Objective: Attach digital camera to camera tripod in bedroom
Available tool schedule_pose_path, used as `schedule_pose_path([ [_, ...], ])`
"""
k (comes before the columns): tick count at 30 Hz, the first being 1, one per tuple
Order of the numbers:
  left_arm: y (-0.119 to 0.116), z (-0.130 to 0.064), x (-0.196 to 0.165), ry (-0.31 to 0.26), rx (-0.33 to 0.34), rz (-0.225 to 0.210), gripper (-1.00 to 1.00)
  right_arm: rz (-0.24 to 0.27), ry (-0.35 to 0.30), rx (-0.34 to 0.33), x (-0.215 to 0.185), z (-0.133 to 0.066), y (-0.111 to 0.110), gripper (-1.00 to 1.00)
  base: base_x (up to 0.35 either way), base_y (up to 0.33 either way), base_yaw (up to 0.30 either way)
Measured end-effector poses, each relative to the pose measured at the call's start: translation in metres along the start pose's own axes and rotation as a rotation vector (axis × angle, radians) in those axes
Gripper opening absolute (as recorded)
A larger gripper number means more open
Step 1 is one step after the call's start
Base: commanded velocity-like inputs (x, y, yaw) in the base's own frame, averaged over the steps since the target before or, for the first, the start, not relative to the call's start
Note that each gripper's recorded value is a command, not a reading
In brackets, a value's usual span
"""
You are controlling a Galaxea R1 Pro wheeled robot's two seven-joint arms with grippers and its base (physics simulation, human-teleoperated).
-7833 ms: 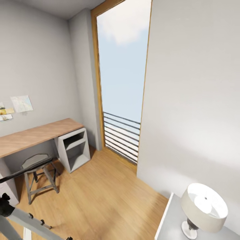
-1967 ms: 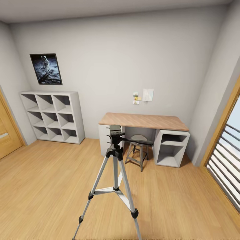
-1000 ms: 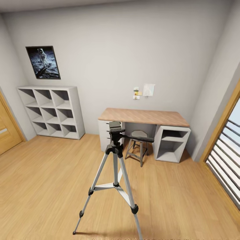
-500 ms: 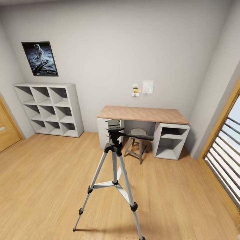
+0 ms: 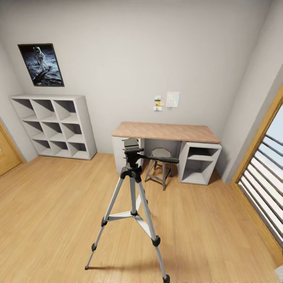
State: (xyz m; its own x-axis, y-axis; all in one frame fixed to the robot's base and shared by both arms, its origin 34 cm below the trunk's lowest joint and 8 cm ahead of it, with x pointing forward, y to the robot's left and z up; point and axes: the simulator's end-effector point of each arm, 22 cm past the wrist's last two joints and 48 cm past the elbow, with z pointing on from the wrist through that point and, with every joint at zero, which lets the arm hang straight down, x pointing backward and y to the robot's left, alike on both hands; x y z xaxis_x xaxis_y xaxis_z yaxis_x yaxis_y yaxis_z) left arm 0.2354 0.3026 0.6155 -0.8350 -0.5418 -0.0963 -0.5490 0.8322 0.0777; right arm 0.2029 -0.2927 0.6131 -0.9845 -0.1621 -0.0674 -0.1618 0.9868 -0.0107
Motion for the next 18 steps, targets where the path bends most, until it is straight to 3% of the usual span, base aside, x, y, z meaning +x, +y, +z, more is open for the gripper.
schedule_pose_path([
  [10,0.0032,0.0017,0.0054,0.013,-0.009,0.003,-1.0,0.0,0.014,-0.002,0.0057,0.001,0.0007,1.0,0.0,0.0,-0.048],
  [18,0.0058,0.003,0.0097,0.024,-0.015,0.004,-1.0,-0.002,0.026,-0.004,0.0106,0.0018,0.0015,1.0,0.0,0.0,0.03],
])
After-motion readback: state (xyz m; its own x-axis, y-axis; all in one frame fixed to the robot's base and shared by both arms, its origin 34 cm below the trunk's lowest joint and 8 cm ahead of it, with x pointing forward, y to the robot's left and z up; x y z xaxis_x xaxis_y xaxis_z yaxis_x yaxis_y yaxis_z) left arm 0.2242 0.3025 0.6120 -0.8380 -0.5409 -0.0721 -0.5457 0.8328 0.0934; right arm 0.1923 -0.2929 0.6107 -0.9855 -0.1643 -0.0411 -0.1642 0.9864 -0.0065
